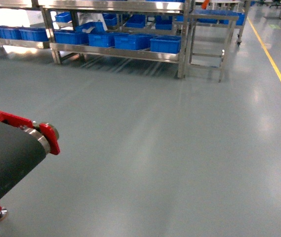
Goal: Sort blue parts and orange caps into right shelf containers
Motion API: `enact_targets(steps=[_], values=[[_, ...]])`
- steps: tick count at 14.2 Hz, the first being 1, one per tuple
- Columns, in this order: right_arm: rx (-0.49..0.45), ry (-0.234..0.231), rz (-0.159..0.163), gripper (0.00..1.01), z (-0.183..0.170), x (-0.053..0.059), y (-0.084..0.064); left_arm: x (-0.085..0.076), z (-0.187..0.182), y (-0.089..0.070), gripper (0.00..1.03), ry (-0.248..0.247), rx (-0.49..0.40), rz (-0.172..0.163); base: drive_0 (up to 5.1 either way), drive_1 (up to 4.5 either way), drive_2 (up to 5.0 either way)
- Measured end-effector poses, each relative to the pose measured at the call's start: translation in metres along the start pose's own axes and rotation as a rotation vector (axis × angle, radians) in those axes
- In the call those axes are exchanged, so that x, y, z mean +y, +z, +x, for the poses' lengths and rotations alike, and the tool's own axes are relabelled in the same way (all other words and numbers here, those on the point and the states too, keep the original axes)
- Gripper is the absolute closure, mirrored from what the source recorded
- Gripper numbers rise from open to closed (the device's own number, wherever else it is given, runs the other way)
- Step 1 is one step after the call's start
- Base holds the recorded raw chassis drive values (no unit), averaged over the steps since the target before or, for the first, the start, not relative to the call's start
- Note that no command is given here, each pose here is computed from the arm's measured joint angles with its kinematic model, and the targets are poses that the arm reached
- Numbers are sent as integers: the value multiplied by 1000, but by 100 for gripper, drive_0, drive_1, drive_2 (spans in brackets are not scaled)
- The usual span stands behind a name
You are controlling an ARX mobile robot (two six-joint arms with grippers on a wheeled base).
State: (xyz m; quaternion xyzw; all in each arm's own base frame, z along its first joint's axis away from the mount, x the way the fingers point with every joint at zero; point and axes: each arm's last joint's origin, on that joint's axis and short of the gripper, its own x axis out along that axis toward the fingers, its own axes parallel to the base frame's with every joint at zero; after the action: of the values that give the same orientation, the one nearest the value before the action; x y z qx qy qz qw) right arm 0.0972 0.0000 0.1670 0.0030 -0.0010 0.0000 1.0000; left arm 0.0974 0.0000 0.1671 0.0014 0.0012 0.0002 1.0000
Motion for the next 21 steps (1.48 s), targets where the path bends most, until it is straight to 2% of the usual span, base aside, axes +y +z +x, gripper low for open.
enact_targets(steps=[16, 21], values=[[0, 0, 0, 58, 0, 0, 0, 0, 0, 0, 60, 0, 0, 0, -154, -154, -154], [-2, 0, 0, 58, 0, 0, 0, 0, 0, 0, 60, 0, 0, 0, -8, 338, -355]])
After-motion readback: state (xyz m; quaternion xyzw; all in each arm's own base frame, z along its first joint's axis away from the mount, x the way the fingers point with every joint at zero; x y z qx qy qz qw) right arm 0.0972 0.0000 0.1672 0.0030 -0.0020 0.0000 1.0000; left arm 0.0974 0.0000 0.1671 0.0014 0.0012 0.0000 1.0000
